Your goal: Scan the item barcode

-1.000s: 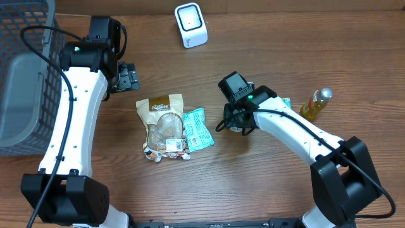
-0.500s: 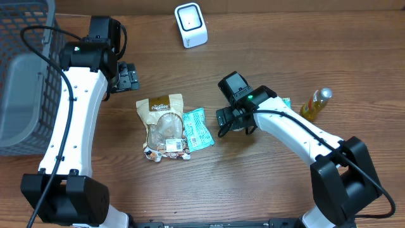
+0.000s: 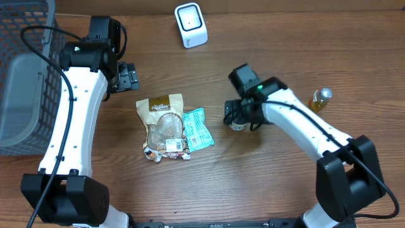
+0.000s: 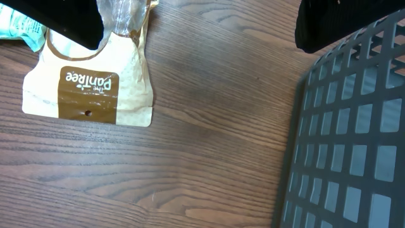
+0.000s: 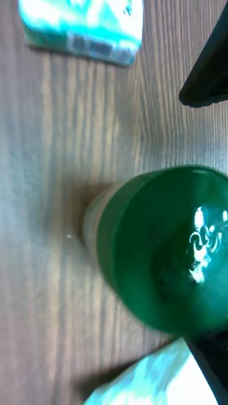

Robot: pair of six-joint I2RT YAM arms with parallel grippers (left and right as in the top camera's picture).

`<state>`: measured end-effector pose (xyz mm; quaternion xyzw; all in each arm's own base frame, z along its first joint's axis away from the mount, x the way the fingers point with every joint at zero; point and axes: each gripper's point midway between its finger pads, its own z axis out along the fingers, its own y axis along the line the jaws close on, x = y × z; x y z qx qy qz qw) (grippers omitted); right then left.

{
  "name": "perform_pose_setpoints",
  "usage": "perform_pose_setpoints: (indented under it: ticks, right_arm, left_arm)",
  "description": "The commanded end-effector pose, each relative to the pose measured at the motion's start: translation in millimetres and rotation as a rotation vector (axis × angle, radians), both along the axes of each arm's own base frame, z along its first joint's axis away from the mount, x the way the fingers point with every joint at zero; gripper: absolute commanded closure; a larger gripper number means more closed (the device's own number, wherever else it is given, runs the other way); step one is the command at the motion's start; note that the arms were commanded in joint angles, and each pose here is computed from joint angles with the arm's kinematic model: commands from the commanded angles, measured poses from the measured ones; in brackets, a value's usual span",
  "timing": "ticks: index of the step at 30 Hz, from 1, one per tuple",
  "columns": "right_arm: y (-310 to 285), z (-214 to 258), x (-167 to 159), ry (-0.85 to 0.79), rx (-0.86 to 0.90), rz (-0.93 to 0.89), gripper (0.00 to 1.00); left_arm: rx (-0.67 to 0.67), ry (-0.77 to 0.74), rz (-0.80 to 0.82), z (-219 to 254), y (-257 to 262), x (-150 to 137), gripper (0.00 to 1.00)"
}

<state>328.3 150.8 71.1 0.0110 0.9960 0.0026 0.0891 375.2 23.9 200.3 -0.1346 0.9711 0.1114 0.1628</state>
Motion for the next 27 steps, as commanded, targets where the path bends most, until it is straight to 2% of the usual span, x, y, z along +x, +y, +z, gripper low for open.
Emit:
perform_pose_setpoints:
  ticks: [1,12,15,27]
  right_arm:
    - [1.0,19.7,18.6,-0.045,0.046,-0.042,0.0]
    - [1.0,19.2,17.0,-0.034,0.055,-0.044,0.0]
    - [1.0,18.1,15.5,-0.027,0.058,-0.049,0.05]
    - [1.9,-8.2,6.8,-0.007,0.084,-0.083,0.04]
  left_arm:
    - [0.014,-0.009,0.002,3.5,3.7,2.7,0.0]
    - [0.014,-0.009,0.002,3.5,3.7,2.7,0.0]
    - [0.014,-0.009,0.002,3.5,3.7,2.7,0.0]
    - [0.014,-0.009,0.002,3.5,3.7,2.7,0.0]
